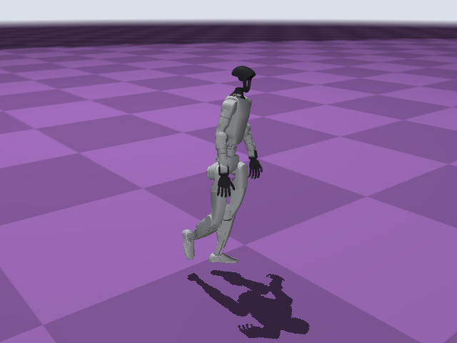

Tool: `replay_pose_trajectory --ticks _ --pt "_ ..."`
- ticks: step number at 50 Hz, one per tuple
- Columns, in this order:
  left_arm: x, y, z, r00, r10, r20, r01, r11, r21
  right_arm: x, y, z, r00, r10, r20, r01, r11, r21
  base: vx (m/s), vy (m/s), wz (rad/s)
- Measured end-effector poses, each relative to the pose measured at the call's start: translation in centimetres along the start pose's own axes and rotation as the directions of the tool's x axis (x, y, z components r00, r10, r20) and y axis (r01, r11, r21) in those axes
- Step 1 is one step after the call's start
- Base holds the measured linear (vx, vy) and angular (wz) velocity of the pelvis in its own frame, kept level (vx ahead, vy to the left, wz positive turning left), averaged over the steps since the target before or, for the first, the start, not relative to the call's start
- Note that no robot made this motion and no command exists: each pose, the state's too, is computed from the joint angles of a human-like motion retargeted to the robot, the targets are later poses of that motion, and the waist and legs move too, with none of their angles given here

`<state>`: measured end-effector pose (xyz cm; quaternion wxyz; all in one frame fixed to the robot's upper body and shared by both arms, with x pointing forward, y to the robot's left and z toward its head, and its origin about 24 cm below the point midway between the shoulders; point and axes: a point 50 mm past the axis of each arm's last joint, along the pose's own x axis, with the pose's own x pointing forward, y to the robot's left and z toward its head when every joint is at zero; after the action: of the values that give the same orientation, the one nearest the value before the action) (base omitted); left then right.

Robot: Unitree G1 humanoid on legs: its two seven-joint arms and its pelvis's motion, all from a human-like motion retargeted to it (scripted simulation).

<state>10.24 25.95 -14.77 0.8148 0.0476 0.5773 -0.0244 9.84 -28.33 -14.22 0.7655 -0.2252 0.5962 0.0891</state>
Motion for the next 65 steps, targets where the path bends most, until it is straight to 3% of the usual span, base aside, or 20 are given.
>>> replay_pose_trajectory --ticks 8,16,23,30,35,40,47,54,65 --pt "-0.3 2.0 -0.6 0.989 0.149 -0.027 -0.151 0.983 -0.105 -0.2 3.2 -3.9 0.998 -0.015 -0.064 0.026 0.983 0.184 0.31 0.03 3.26" --pt "-0.9 4.7 1.4 0.964 0.265 -0.001 -0.261 0.947 -0.189 -0.1 5.6 -4.1 0.997 0.061 -0.046 -0.054 0.991 0.125 0.29 -0.04 2.69" --pt "-0.7 3.2 -1.5 0.977 0.198 -0.077 -0.21 0.955 -0.21 0.1 3.4 -2.4 1.0 0.019 0.0 -0.019 0.998 0.066 0.31 -0.09 1.7" --pt "-0.9 0.7 -6.4 0.966 0.133 -0.223 -0.195 0.938 -0.287 -0.1 -1.1 0.9 0.985 -0.152 0.079 0.137 0.976 0.17 0.41 -0.14 1.2" --pt "-0.9 -0.4 -7.6 0.959 0.099 -0.265 -0.167 0.955 -0.247 -0.4 -2.4 2.5 0.968 -0.209 0.142 0.172 0.956 0.237 0.46 -0.19 0.43" --pt "-0.2 -1.3 -5.7 0.981 0.052 -0.185 -0.078 0.988 -0.135 -0.4 -1.8 1.6 0.974 -0.187 0.132 0.155 0.963 0.22 0.51 -0.22 0.25" --pt "0.3 -1.7 -0.4 0.999 -0.023 0.045 0.023 1.0 0.004 -0.4 0.2 -3.2 0.996 -0.075 -0.052 0.082 0.986 0.147 0.52 -0.23 0.33" --pt "-0.4 -1.6 2.5 0.981 -0.07 0.182 0.064 0.997 0.038 -0.8 0.9 -5.8 0.984 -0.013 -0.18 0.036 0.991 0.129 0.44 -0.18 -0.06" --pt "-0.6 -0.9 -1.0 0.998 -0.02 0.053 0.018 0.999 0.037 -0.3 -2.7 0.1 0.987 -0.157 -0.038 0.161 0.974 0.157 0.4 -0.09 -0.72"
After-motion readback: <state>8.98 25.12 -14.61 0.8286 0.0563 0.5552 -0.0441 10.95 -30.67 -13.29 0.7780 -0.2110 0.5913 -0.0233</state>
